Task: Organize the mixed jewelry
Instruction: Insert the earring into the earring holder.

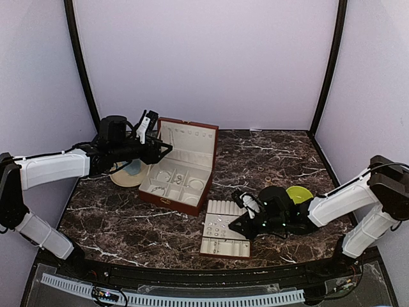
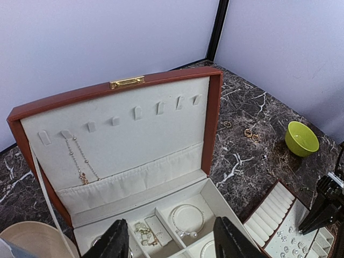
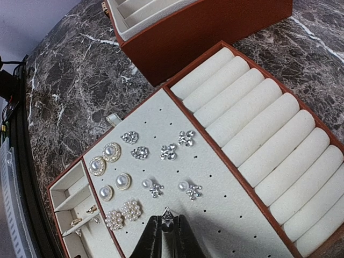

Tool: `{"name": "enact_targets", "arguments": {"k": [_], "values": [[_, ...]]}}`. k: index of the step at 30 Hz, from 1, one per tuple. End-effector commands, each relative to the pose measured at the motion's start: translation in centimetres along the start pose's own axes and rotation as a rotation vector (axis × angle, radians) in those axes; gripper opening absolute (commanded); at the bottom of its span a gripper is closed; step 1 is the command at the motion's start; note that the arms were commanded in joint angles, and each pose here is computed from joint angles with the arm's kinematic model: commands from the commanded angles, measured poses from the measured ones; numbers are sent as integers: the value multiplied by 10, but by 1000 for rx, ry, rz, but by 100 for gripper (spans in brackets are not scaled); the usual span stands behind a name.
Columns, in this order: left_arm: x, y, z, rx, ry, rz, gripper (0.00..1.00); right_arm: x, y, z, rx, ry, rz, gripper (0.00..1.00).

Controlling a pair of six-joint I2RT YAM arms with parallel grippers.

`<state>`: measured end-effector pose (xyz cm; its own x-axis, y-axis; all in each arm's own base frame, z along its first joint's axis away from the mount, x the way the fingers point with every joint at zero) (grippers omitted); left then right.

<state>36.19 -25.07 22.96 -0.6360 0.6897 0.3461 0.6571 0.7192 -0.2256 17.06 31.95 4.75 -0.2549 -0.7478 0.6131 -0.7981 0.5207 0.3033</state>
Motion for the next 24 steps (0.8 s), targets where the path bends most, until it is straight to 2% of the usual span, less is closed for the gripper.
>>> {"name": "enact_targets", "arguments": {"k": [1, 24], "values": [[9, -3, -12, -19, -45, 11, 57, 0, -1, 11, 37, 69, 48, 9], [8, -6, -11, -7, -43, 25, 57, -8, 10, -2, 141, 111, 108, 10]]}}
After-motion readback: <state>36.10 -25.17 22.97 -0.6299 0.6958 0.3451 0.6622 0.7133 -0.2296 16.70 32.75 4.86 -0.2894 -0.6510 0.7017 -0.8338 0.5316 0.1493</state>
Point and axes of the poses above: each gripper's point midway between its finger pads, its own x axis back along the fingers, its own y axis along the line the jaws close on, z = x × y, the point moved 1 cm from there along x, back along the fingers, and after that the axes turned 6 degrees about x, right-handed, at the moved point
